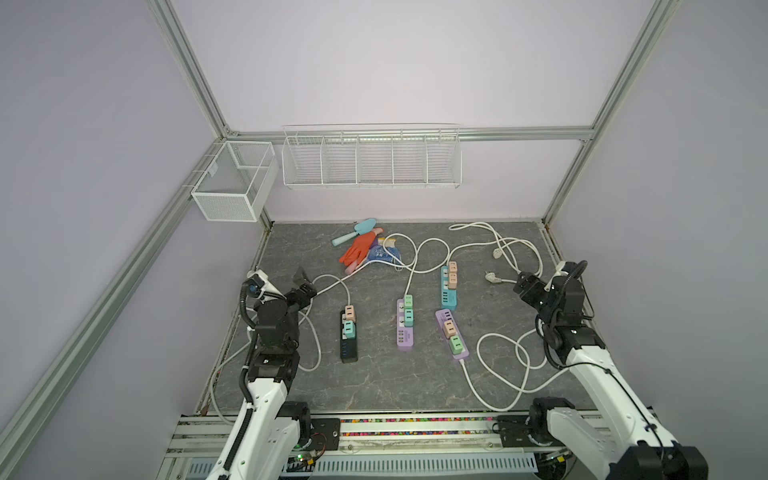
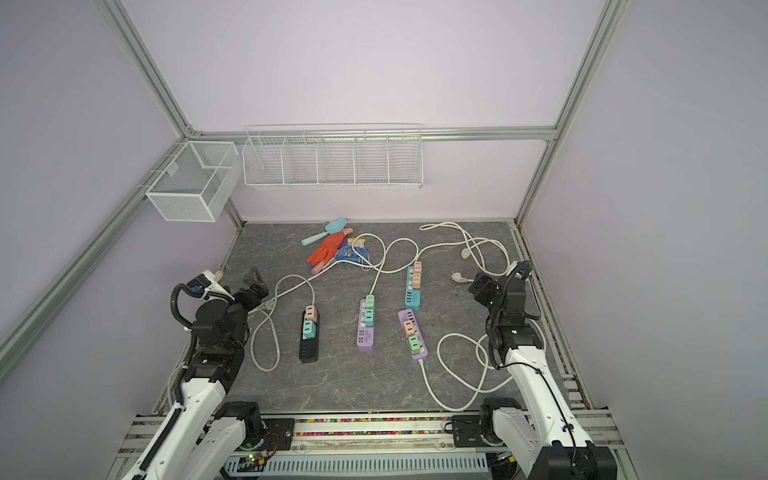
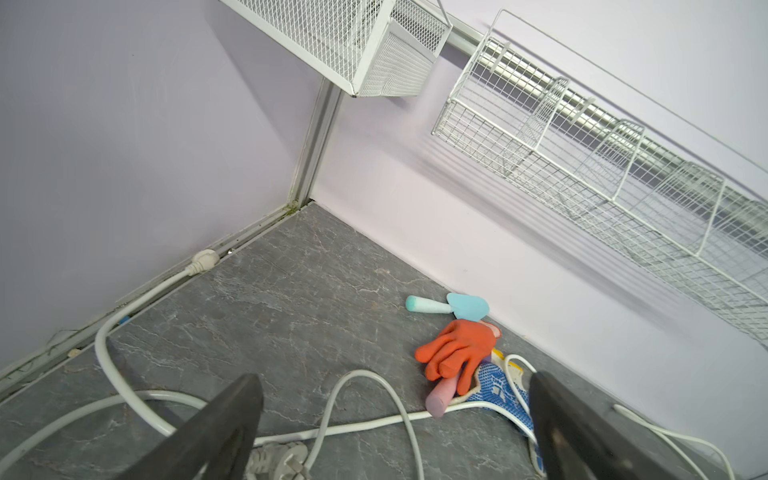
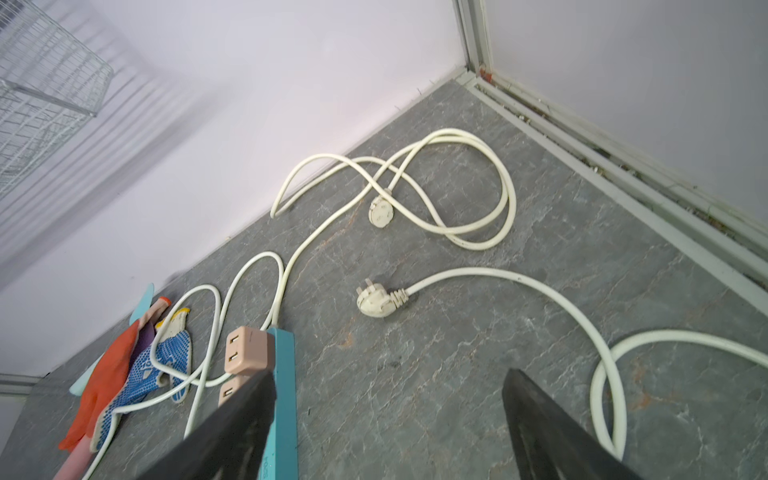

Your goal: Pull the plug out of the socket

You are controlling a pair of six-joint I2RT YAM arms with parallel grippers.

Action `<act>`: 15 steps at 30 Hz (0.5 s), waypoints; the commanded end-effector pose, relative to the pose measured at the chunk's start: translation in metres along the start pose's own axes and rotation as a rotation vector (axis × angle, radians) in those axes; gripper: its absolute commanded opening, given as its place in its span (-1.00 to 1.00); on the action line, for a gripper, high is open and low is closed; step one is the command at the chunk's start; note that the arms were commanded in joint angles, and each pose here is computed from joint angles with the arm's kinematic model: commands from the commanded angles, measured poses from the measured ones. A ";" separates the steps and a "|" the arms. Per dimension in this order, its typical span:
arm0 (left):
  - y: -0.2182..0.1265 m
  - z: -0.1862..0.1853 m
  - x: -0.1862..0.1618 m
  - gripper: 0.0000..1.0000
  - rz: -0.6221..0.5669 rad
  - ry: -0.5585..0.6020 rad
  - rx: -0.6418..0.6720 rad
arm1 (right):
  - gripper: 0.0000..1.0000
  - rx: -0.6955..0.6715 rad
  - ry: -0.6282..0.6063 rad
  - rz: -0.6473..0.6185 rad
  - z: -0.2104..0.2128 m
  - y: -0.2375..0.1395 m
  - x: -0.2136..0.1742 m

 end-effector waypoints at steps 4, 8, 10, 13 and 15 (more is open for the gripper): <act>-0.008 0.001 -0.015 1.00 0.240 -0.112 0.044 | 0.77 0.075 0.011 0.180 0.015 0.002 -0.015; -0.013 -0.005 -0.026 1.00 0.359 -0.139 -0.034 | 0.77 0.159 -0.062 0.232 0.034 -0.002 -0.021; -0.016 -0.002 -0.031 1.00 0.396 -0.146 -0.028 | 0.77 0.196 -0.097 0.242 0.042 -0.007 -0.022; -0.023 0.005 -0.038 1.00 0.461 -0.141 0.024 | 0.76 0.273 -0.129 0.255 0.054 -0.016 -0.027; -0.026 0.006 -0.041 0.98 0.497 -0.146 0.028 | 0.76 0.321 -0.168 0.285 0.066 -0.022 -0.034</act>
Point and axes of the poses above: each gripper's point midway between its finger pads, its own y axis out along the fingers, its own z axis along the line the jaws close on, x = y × z, the point moved 9 cm from there along -y, back along the fingers, and after that the axes turned 7 degrees about -y, right-handed, at the moved point
